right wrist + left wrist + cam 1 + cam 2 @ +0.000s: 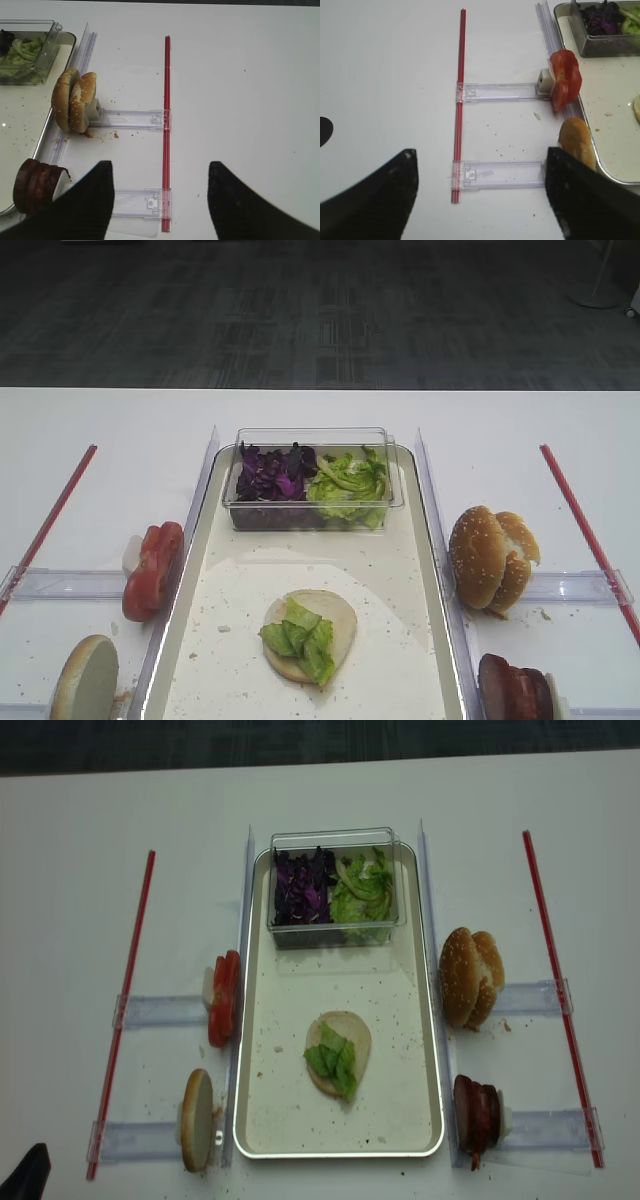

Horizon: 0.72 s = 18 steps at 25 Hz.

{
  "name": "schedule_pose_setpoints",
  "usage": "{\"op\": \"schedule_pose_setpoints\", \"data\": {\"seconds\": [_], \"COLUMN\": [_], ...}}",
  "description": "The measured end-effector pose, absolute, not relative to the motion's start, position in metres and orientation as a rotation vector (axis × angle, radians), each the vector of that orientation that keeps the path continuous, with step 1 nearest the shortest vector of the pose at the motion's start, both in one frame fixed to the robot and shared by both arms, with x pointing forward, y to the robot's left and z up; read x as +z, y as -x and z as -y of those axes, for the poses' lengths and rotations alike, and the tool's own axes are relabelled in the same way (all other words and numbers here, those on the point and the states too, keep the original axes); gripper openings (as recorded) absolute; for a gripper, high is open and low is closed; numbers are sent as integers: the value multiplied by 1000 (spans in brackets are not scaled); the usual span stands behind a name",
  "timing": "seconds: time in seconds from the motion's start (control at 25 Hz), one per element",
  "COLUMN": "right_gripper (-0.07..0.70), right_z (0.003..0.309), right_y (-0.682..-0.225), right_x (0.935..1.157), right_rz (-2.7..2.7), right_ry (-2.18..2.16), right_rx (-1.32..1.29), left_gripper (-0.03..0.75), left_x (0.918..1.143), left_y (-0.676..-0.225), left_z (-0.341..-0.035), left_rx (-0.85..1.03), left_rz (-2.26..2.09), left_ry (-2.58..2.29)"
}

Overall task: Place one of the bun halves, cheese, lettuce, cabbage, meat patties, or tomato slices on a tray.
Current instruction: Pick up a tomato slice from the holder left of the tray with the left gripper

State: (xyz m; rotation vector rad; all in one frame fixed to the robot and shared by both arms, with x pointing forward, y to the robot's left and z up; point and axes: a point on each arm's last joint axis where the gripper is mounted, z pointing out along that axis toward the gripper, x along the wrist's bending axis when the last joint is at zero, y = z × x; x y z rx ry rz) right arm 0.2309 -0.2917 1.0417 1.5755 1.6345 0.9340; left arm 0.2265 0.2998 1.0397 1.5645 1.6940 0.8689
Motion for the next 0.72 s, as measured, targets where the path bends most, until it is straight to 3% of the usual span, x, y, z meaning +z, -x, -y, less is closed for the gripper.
{"op": "schedule_pose_setpoints", "data": {"seconds": [0.72], "right_gripper": [445], "right_z": [292], "right_y": [-231], "right_x": [1042], "right_rz": [-1634], "right_ry": [-1575], "right_rx": [934], "left_gripper": [490], "left_x": [1040], "left_y": [-226], "left_z": [-300], "left_rx": [869], "left_rz": [-1694], "left_ry": [-1565]}}
